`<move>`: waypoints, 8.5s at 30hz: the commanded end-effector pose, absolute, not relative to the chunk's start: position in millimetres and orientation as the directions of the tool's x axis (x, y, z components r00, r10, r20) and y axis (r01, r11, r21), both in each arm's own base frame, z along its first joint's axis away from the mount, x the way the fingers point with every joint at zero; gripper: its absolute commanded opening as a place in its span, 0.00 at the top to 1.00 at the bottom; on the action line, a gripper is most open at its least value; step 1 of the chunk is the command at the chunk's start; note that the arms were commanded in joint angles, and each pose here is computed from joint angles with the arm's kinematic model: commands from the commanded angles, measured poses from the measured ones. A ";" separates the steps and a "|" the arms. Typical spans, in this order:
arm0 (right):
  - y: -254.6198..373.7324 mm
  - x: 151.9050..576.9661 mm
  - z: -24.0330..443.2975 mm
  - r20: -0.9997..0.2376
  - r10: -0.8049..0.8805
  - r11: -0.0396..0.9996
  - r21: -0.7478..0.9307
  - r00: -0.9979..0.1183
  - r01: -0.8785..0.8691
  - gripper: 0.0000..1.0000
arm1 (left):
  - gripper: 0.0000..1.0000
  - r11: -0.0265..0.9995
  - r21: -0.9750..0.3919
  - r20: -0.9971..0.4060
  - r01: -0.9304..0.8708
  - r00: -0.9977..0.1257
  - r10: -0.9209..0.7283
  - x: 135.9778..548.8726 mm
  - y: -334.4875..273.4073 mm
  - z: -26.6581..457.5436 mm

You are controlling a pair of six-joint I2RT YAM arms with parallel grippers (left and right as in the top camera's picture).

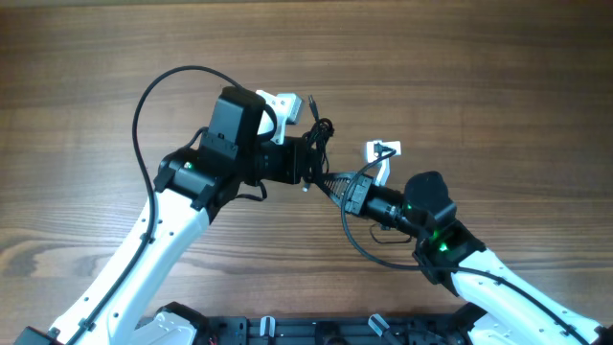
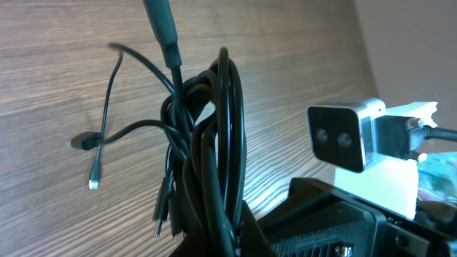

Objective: Untangle cables

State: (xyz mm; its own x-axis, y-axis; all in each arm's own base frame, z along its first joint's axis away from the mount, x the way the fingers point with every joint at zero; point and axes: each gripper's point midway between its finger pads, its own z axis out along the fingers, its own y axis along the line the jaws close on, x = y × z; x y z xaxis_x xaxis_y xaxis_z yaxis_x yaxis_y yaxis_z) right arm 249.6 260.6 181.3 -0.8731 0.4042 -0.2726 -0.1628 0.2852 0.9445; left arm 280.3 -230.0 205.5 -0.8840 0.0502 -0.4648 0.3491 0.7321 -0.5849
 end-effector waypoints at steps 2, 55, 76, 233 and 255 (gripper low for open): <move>251.2 265.6 182.7 -0.281 0.472 0.300 0.942 -0.836 -0.147 0.95 | 0.96 0.743 -0.564 -0.451 0.360 -0.888 0.088 269.6 -230.6 203.6; 237.2 266.1 167.1 -0.428 0.370 0.413 0.871 -0.825 -0.267 0.26 | 0.96 0.263 -0.827 0.194 -0.497 -0.692 -0.696 346.5 -147.6 240.5; 279.6 260.3 146.7 -0.216 0.498 0.336 0.941 -0.840 -0.043 0.23 | 0.96 0.097 -0.503 0.499 -0.859 -0.381 -0.778 295.7 -170.2 198.0; 252.0 244.0 167.8 -0.517 0.121 0.226 0.845 -0.847 -0.484 0.95 | 0.96 0.762 -0.463 -0.396 -0.452 -0.664 -0.634 337.6 -99.8 184.9; 240.7 277.1 166.8 -0.554 0.267 0.345 0.819 -0.788 -0.459 0.49 | 0.96 0.806 -0.419 -0.592 0.417 -0.799 0.105 315.8 -165.9 204.8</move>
